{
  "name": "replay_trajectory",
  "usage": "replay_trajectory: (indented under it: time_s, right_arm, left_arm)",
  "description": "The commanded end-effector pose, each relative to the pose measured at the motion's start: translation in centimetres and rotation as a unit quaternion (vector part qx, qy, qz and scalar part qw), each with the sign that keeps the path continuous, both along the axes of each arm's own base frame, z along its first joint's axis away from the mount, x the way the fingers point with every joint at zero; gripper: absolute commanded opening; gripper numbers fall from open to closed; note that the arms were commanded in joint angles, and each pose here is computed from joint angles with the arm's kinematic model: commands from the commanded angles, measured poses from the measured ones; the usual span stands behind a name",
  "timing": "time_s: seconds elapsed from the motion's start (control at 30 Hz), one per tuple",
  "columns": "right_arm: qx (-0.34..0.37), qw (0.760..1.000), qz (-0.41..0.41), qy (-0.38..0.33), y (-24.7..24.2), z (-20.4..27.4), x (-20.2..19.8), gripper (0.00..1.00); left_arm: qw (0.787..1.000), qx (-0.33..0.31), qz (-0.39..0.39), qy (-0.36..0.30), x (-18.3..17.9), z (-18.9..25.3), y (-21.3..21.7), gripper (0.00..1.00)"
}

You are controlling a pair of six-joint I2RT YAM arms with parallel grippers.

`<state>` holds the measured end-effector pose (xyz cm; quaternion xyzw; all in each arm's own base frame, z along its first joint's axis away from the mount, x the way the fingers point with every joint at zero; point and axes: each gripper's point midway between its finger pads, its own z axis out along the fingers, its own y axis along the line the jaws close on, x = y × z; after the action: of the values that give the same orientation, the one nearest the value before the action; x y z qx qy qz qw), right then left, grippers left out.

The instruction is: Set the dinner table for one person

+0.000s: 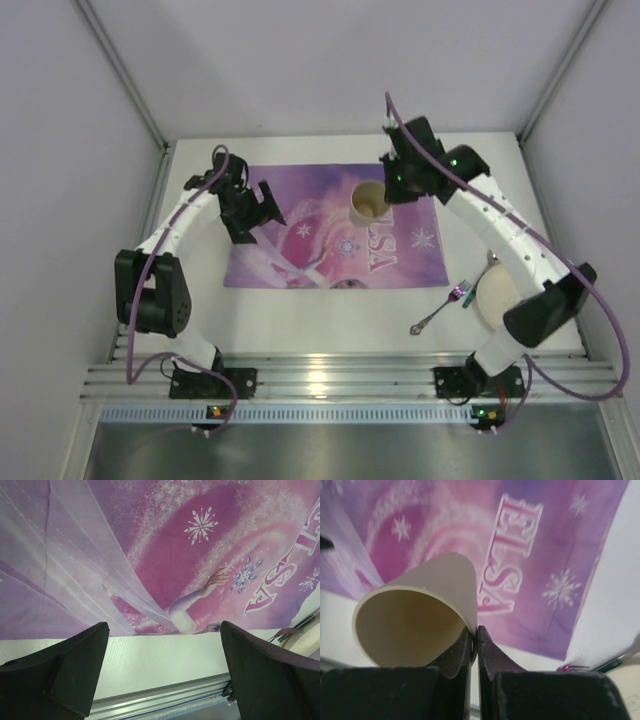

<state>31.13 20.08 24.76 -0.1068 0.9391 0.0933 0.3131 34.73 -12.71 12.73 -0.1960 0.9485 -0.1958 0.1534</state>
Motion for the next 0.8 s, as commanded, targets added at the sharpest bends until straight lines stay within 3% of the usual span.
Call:
replay_trajectory:
  time_s: [0.0,0.1,0.27,0.4,0.77]
  right_arm:
    - [-0.065,0.993,-0.061,-0.074,-2.6,4.8,5.7,0.0]
    - [-0.106,0.988,-0.094,-0.058,-3.6,2.5,9.8,0.0]
    - [-0.089,0.979,-0.177,-0.042,-7.6,0.5,15.6,0.0]
    - [-0.071,0.978,-0.19,-0.042,-8.7,-1.6,18.6,0.0]
    - [-0.012,0.985,-0.174,-0.009,-7.0,-6.2,20.4,0.0]
  left_arm:
    - [1.0,-0.011,-0.006,-0.028,1.1,1.9,-0.4,0.99]
    - [0.999,-0.02,-0.015,-0.039,1.2,2.7,-0.7,0.99]
    - [0.998,-0.023,-0.027,-0.056,1.0,4.5,-0.8,0.99]
    - [0.997,-0.023,-0.032,-0.065,0.1,5.3,-0.6,0.99]
    - [0.997,-0.014,-0.038,-0.059,-1.9,5.1,-0.1,0.99]
